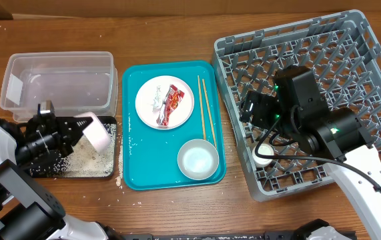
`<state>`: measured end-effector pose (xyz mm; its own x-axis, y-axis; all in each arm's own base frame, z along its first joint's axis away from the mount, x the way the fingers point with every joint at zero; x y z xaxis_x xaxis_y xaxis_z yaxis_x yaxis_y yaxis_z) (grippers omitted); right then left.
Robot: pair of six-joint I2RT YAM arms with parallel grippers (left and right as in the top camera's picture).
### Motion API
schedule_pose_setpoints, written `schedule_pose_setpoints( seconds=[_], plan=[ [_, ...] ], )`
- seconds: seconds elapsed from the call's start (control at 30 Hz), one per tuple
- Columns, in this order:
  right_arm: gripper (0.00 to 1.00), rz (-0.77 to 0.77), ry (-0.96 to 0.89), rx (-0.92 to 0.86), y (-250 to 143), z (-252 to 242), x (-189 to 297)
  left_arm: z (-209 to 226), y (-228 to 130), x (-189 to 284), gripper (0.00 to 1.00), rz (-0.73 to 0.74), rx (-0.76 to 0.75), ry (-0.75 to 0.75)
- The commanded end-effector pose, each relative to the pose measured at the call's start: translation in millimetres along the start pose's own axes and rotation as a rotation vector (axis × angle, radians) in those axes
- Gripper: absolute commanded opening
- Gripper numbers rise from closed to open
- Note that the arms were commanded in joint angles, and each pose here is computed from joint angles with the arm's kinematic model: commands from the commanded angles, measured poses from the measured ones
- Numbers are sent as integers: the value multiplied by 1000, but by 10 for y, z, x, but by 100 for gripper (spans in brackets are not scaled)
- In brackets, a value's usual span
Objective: Sort waste into correct bins and load items into the dishwasher
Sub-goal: 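Tip the pink bowl over the black tray to dump the scraps, then set the empty pink bowl back on the teal tray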
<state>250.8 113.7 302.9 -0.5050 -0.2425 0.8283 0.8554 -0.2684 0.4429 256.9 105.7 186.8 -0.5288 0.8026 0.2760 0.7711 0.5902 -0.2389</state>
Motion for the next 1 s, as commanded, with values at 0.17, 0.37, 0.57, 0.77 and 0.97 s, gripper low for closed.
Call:
schedule_pose_setpoints(
  seconds=[0.17,0.37,0.57,0.77,0.97],
  plan=[
    [99,-28,18,6,57,38,48,-40,-221,-143,4,86,-145,303],
    [99,-32,21,6,64,42,49,-120,-439,-382,4,30,-217,784],
    [100,-40,27,6,77,53,49,-191,-764,-897,9,-4,-381,1085],
    [100,-40,27,6,77,52,49,84,-1041,-1509,13,-11,-501,1216],
    [100,-40,27,6,77,52,49,269,-1209,-1904,14,49,-545,1241]
  ],
)
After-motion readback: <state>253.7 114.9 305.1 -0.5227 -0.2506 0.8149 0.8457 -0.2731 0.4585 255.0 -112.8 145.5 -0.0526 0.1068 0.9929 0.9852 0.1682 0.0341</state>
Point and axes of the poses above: each gripper's point midway between its finger pads, its own x axis back along the fingers, its own z axis along the line the jaws close on, y = z × x, the point moved 8 cm from there along x, back along the fingers, and after that the axes turned 2 degrees about x, right-handed, at the moved point
